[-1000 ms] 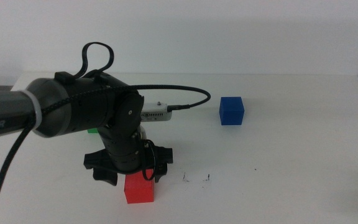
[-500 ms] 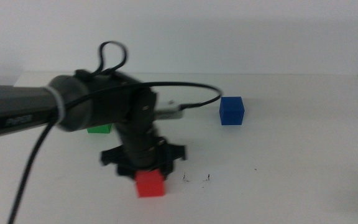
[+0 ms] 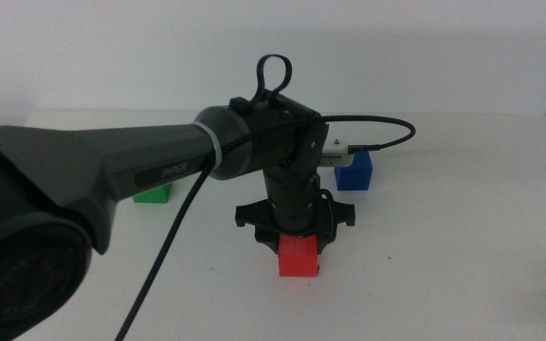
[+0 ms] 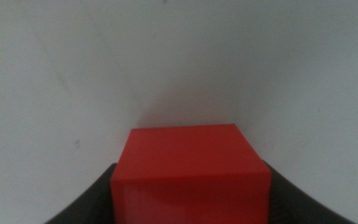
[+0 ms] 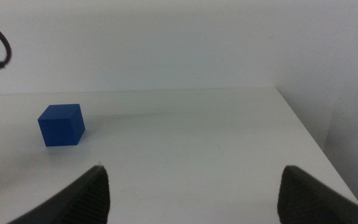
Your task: Stack red cubes first, then green, then blue cubes in a specific spot.
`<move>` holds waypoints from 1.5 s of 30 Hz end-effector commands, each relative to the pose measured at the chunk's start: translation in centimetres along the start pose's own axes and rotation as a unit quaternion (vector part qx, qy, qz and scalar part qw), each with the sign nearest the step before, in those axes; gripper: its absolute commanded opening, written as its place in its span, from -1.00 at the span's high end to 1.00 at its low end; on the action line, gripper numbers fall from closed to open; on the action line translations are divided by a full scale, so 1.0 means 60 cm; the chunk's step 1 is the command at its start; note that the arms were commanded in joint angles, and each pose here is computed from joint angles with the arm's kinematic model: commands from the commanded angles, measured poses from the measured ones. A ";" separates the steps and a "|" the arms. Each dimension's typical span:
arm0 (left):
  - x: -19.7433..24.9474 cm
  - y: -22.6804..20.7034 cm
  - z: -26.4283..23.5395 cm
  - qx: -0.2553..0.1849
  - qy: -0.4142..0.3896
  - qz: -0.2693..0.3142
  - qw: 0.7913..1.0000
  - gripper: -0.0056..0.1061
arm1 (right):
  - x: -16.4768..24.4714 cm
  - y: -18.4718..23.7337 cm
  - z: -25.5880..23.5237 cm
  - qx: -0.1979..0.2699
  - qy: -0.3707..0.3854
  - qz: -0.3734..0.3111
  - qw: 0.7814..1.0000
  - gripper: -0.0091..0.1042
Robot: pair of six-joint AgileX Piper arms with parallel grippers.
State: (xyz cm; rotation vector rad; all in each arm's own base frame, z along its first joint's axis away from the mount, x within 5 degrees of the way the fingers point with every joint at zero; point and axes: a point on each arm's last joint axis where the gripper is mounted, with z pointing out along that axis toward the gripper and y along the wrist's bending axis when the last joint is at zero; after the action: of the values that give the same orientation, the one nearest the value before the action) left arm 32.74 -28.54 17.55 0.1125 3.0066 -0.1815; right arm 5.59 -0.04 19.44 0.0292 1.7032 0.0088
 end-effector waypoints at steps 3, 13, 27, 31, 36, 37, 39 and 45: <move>-0.005 -0.010 0.004 0.017 -0.009 -0.001 1.000 0.60 | 0.000 0.000 0.000 0.001 -0.005 -0.007 1.000 -0.80; -0.003 -0.012 0.017 0.021 0.002 0.017 1.000 -0.39 | 0.000 0.000 0.000 0.001 -0.005 -0.007 1.000 -0.80; -0.078 0.223 -0.193 -0.048 -0.082 -0.023 0.995 -0.78 | 0.000 0.000 0.000 0.001 -0.005 -0.007 1.000 -0.80; -0.113 0.297 -0.169 -0.026 -0.088 -0.039 0.995 -0.78 | 0.000 0.000 0.000 0.001 -0.005 -0.007 1.000 -0.80; -0.143 0.342 -0.103 -0.014 -0.079 -0.031 0.996 -0.78 | 0.000 0.000 0.000 0.001 -0.005 -0.007 1.000 -0.80; -0.148 0.346 -0.089 -0.015 -0.079 -0.031 0.996 -0.78 | 0.000 0.000 0.000 0.001 -0.005 -0.007 1.000 -0.80; -0.155 0.350 -0.065 -0.016 -0.079 -0.025 0.996 -0.78 | 0.000 0.000 0.000 0.001 -0.005 -0.007 1.000 -0.80; -0.166 0.356 0.000 -0.020 -0.070 -0.013 0.997 -0.68 | 0.000 0.000 0.000 0.001 -0.005 -0.007 1.000 -0.80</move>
State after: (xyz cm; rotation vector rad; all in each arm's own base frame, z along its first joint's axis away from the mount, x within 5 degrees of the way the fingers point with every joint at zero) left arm 44.04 -8.02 16.85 0.0474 2.8861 -0.1219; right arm 5.59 -0.04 19.44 0.0292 1.7032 0.0088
